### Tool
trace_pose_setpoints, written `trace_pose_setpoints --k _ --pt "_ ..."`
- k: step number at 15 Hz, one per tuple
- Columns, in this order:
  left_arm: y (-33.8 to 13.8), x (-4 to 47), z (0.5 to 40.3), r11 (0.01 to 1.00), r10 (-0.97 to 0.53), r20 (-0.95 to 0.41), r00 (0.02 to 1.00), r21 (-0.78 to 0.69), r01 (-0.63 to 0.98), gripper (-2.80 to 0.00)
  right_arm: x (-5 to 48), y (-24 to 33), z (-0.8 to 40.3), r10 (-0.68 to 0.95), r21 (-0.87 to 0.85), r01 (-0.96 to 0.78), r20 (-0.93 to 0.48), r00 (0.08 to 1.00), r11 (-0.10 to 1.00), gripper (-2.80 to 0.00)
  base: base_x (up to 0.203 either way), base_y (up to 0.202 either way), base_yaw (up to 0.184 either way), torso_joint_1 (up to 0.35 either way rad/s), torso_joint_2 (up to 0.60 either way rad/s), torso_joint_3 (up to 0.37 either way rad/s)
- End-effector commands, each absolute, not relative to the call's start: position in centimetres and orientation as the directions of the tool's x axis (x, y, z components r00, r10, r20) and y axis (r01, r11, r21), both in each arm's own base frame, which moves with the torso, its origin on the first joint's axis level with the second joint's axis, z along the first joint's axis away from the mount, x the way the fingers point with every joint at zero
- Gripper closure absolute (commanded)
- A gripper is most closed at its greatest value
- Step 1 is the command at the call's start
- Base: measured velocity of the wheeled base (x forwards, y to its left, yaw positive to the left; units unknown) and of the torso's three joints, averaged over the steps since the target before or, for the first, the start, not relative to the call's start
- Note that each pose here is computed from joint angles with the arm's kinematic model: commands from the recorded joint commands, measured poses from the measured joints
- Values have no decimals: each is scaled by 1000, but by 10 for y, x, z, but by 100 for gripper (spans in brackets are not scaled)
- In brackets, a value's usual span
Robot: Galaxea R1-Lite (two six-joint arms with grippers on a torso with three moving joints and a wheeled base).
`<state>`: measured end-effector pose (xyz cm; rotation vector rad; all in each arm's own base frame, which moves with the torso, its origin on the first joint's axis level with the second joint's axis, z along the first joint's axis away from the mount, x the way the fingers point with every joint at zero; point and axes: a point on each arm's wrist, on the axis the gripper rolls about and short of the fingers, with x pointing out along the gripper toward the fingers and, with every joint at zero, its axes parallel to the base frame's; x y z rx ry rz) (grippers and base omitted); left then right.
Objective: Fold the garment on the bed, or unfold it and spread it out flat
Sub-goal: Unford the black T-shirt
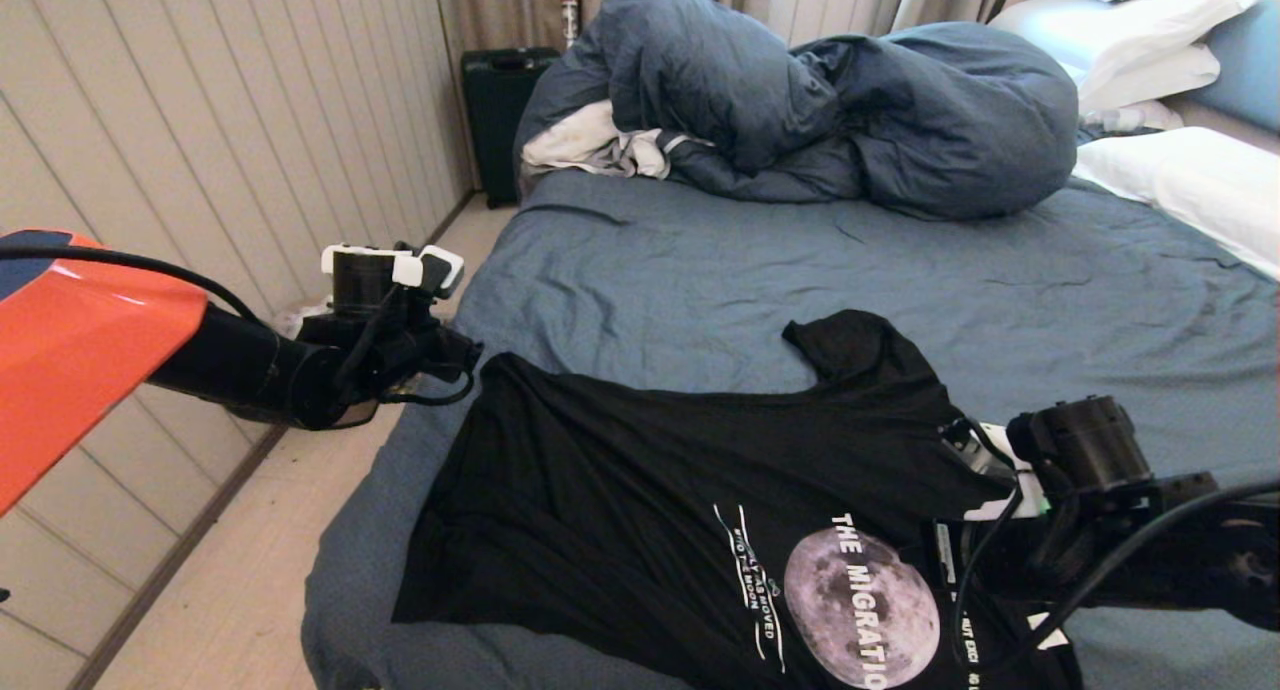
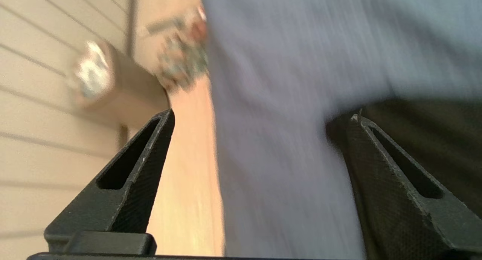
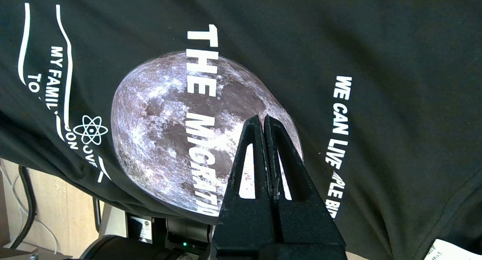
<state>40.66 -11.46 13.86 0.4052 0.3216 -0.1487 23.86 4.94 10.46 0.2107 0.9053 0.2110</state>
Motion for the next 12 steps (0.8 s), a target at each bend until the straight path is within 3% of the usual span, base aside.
trace_pose_setpoints --k 1,4,8,12 --pt "-114 390 135 904 -86 -370 925 362 229 -280 239 49 105 270 270 -92 -752 601 958 0 0 0 0 0 0 0" --pt "-127 333 119 902 -153 -480 864 290 321 -280 239 50 105 271 270 -93 -753 600 958 0 0 0 0 0 0 0" --pt "-162 257 124 911 -299 -517 802 94 401 -280 239 50 104 269 268 -93 -755 599 959 0 0 0 0 0 0 0" --pt "-156 251 124 962 -161 -528 834 103 251 -280 237 49 107 273 272 -95 -746 607 958 0 0 0 0 0 0 0"
